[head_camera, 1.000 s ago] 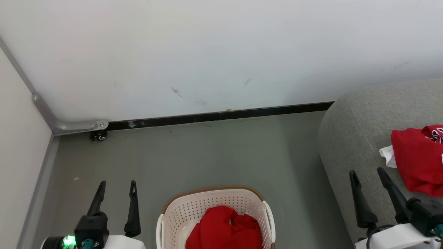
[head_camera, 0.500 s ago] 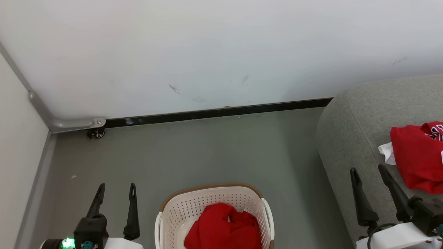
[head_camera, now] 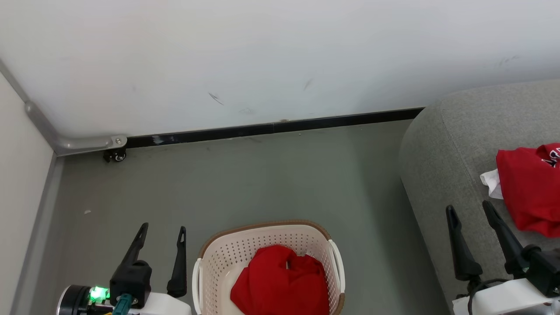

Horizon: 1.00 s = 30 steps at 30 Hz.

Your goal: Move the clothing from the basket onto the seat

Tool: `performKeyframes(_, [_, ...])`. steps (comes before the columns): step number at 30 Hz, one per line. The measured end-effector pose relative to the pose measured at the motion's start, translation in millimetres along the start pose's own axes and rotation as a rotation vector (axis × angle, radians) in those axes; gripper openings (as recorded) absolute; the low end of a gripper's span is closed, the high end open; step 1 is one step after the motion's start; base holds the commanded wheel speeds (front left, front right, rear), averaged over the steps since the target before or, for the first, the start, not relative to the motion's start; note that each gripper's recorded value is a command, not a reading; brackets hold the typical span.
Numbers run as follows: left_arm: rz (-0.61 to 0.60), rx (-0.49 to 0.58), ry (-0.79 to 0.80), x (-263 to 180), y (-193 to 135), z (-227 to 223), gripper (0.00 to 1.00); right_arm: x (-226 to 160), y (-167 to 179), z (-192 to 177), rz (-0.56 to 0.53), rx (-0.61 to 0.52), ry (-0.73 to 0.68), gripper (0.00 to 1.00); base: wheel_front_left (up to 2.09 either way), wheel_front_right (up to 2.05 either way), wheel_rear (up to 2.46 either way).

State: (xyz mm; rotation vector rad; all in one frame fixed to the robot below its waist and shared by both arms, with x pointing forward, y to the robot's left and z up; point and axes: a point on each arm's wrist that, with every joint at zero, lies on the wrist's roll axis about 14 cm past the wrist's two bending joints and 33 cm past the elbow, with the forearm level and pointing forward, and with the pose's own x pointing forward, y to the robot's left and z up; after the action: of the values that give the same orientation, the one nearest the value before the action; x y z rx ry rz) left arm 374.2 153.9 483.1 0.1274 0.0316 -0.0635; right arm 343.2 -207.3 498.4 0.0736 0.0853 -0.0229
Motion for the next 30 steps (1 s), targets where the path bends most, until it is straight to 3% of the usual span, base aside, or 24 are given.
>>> performKeyframes(13, [-0.202, 0.013, 0.078, 29, -57, -16, 1.00, 11, -16, 1, -0.048, -0.027, 0.005, 1.00, 0.00, 0.00, 0.00])
performKeyframes(30, [-0.409, 0.038, 0.289, 55, -124, -80, 1.00, 35, -33, -7, -0.100, -0.061, 0.033, 1.00, 0.00, 0.00, 0.00])
